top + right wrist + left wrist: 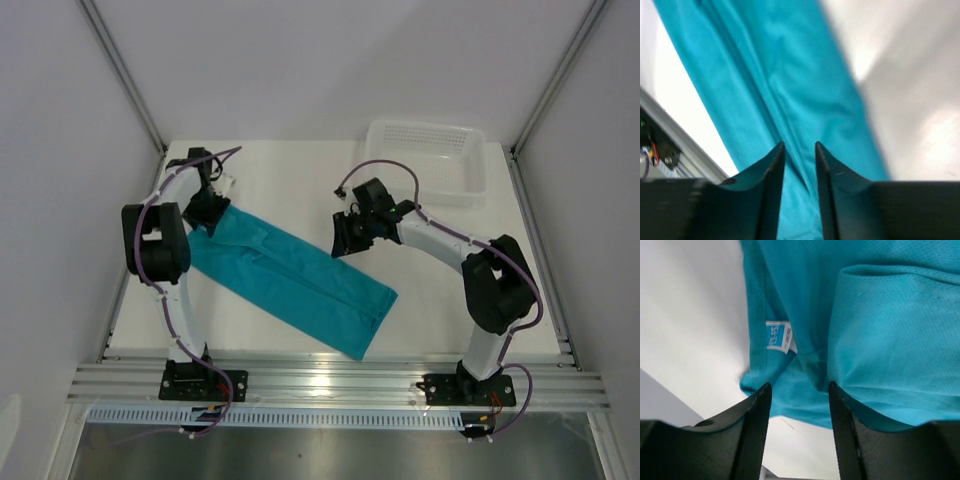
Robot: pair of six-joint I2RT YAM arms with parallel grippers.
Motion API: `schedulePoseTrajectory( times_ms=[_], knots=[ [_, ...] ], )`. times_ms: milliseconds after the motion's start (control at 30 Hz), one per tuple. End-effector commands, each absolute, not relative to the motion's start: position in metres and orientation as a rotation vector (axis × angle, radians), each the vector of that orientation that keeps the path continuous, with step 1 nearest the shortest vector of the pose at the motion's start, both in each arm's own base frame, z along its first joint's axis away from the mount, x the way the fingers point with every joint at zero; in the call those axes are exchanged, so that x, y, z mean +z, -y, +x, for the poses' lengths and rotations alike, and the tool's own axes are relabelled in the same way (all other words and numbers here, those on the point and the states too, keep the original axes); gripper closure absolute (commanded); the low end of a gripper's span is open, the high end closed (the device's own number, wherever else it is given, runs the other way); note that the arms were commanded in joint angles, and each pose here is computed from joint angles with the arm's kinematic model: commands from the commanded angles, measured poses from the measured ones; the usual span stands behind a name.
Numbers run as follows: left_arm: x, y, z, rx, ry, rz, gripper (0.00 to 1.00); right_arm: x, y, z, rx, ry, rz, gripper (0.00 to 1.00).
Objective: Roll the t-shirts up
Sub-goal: Fold the tshirt
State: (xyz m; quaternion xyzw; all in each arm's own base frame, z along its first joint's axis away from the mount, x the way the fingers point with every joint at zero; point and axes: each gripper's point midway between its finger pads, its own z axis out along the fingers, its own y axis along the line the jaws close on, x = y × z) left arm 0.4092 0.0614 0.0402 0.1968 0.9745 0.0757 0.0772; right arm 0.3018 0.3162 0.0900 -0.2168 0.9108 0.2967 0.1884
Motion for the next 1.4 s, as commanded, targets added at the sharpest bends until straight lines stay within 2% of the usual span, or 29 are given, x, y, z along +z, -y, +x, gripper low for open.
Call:
schedulePoseTrajectory(
  times_ms=[0, 100, 267, 600, 733, 833, 900, 967, 1000, 1033, 1133, 1367],
  knots=[
    [0.094, -0.073, 0.410, 0.290, -2.842, 0.390, 0.46, 0.116, -0.292, 0.329, 0.754, -2.520, -0.477, 0.64],
    [0.099, -0.087, 0.394, 0.265, -2.885, 0.212, 0.41, 0.095, -0.264, 0.338, 0.607, -2.585, -0.395, 0.60],
    [0.081, -0.111, 0.367, 0.240, -2.976, 0.036, 0.42, 0.065, -0.245, 0.326, 0.528, -2.668, -0.410, 0.58],
    [0.045, -0.128, 0.359, 0.278, -3.073, 0.084, 0.41, 0.029, -0.224, 0.277, 0.552, -2.807, -0.397, 0.58],
    [0.043, -0.114, 0.366, 0.152, -3.068, 0.108, 0.42, 0.030, -0.216, 0.271, 0.545, -2.811, -0.370, 0.58],
    [0.039, -0.116, 0.368, 0.155, -3.078, 0.113, 0.43, 0.027, -0.207, 0.268, 0.545, -2.832, -0.330, 0.58],
    [0.033, -0.119, 0.370, 0.170, -3.095, 0.121, 0.47, 0.025, -0.202, 0.266, 0.538, -2.844, -0.311, 0.59],
    [0.030, -0.117, 0.373, 0.149, -3.102, 0.122, 0.60, 0.024, -0.198, 0.262, 0.525, -2.851, -0.317, 0.59],
    [0.032, -0.116, 0.377, 0.139, -3.089, 0.129, 0.67, 0.024, -0.197, 0.262, 0.522, -2.849, -0.317, 0.59],
    [0.034, -0.116, 0.382, 0.135, -3.073, 0.132, 0.80, 0.022, -0.195, 0.260, 0.516, -2.854, -0.318, 0.59],
    [0.037, -0.112, 0.398, 0.148, -3.025, 0.184, 0.99, 0.008, -0.193, 0.253, 0.500, -2.873, -0.324, 0.60],
    [0.042, -0.101, 0.416, 0.165, -2.978, 0.261, 0.99, -0.003, -0.196, 0.237, 0.546, -2.915, -0.304, 0.61]
  ],
)
